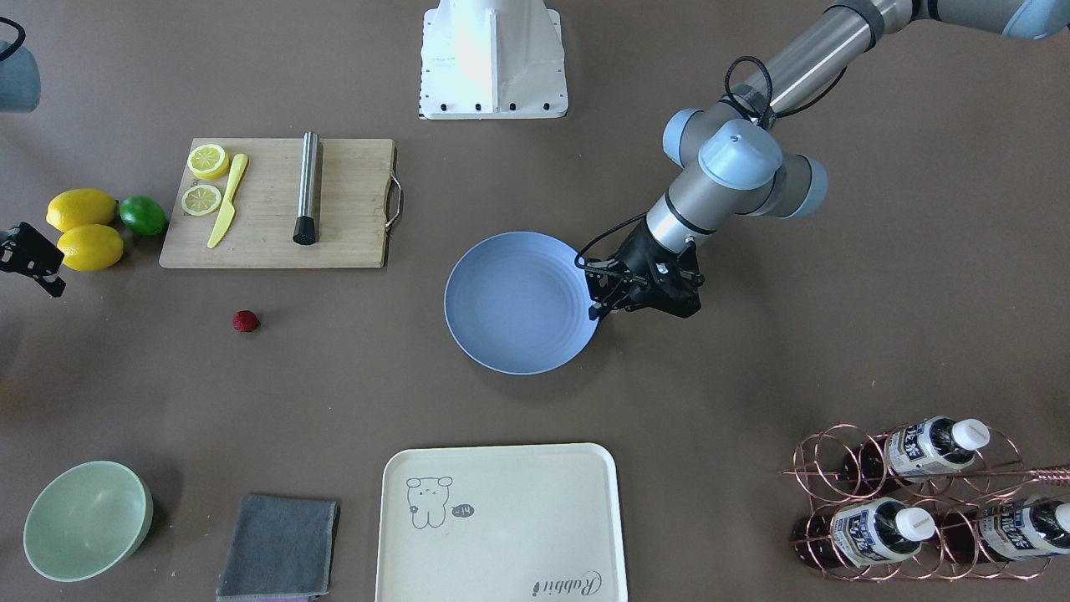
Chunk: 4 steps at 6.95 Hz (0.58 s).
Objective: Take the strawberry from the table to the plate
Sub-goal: 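Slide the light blue plate with the left gripper toward the table center, then release the plate and withdraw the left arm while the right arm reaches toward the strawberry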
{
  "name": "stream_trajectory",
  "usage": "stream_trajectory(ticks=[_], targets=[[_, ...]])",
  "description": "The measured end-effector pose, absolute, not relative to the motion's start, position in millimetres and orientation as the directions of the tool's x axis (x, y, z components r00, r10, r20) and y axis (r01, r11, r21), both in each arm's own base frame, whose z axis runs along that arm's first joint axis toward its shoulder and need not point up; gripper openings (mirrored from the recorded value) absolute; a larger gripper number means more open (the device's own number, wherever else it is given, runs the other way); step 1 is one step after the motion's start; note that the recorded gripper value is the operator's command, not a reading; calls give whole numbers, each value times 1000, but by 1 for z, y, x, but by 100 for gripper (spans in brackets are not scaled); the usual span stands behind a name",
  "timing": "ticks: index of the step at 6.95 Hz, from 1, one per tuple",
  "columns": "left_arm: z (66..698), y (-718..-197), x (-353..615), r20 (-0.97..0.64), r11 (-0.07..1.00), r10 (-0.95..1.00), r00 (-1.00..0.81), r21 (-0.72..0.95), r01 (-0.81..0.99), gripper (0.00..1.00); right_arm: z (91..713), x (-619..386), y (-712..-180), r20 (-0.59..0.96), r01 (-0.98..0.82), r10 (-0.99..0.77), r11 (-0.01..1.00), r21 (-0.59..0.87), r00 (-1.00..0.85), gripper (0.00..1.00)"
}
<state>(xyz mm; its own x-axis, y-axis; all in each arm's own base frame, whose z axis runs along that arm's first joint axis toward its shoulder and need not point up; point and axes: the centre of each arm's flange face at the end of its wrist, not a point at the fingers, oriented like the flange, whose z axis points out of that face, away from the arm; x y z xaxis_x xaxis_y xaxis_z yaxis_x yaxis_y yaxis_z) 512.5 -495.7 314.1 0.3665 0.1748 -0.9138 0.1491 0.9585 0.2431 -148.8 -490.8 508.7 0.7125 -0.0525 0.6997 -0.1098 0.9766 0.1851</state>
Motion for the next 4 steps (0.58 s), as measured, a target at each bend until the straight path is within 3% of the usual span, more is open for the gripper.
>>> stream_trajectory(ticks=[1, 2, 4], targets=[[310, -492, 520, -912, 958, 177, 369, 246, 148, 54, 508, -151, -490, 700, -106, -56, 977, 185, 712, 100], [308, -490, 522, -912, 958, 180, 368, 248, 147, 98, 505, -156, -492, 703, -103, -60, 977, 187, 708, 100], [306, -492, 514, -913, 955, 183, 364, 253, 156, 99, 478, -188, -501, 731, -133, -28, 978, 162, 682, 100]])
